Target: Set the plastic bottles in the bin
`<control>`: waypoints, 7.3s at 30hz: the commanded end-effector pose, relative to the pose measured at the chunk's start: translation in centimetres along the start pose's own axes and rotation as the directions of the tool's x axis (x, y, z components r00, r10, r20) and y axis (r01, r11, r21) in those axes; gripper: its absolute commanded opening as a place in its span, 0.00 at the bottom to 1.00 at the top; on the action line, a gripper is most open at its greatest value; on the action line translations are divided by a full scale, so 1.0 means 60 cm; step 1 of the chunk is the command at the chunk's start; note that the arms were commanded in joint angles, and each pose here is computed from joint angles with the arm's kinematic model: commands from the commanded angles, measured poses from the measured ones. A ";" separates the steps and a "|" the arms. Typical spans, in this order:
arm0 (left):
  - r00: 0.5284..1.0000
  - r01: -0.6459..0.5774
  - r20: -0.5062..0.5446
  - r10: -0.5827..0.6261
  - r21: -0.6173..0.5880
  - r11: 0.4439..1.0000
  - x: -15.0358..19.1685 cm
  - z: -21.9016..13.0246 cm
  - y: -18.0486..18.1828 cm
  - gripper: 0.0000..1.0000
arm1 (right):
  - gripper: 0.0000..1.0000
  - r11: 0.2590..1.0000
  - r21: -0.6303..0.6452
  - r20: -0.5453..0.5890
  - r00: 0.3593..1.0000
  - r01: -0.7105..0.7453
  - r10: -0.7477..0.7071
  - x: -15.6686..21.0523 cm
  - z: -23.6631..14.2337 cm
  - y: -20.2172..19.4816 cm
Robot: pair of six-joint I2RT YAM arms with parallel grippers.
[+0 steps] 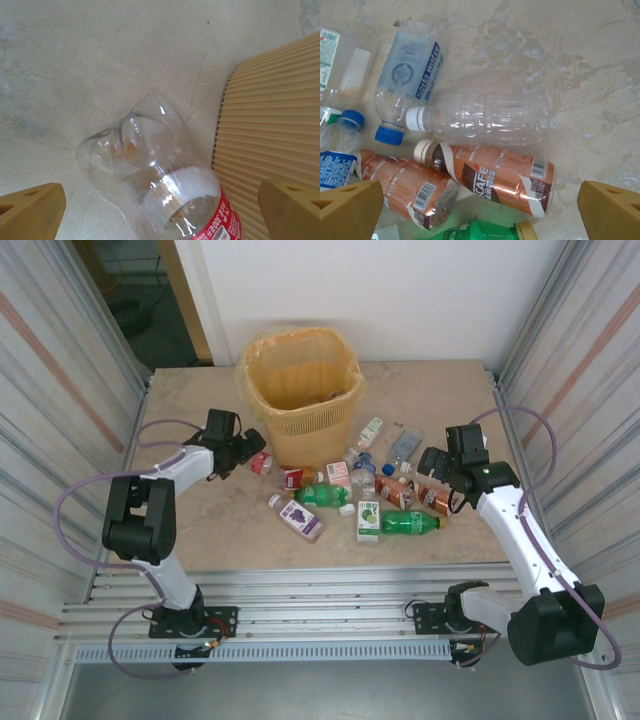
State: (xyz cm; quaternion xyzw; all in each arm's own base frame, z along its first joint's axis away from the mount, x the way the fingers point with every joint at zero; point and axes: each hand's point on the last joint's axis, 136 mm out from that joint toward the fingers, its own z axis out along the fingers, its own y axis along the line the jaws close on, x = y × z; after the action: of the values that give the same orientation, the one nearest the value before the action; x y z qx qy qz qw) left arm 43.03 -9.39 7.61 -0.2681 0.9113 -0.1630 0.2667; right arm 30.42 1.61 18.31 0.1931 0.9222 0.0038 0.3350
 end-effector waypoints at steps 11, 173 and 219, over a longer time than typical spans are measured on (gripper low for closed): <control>1.000 0.009 -0.025 -0.009 -0.027 1.000 0.026 0.032 -0.017 0.96 | 0.98 1.000 0.013 -0.005 1.000 0.009 -0.009 0.003 0.012 0.002; 0.529 -0.808 0.591 0.609 0.131 0.574 -0.158 -0.347 -0.436 0.99 | 0.98 0.872 -0.049 -0.304 0.839 -0.487 0.452 0.249 0.065 0.058; 0.774 -0.568 0.521 0.360 0.320 0.758 -0.015 -0.398 -0.254 0.99 | 0.49 0.918 -0.061 -0.261 0.893 -0.393 0.365 0.282 0.067 0.037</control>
State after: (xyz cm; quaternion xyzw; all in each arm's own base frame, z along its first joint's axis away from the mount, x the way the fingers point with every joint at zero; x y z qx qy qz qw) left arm 36.43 -17.53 32.53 0.0263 0.8160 -0.2242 0.5322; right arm 21.86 9.73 4.14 0.3658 0.8965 0.1522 0.1981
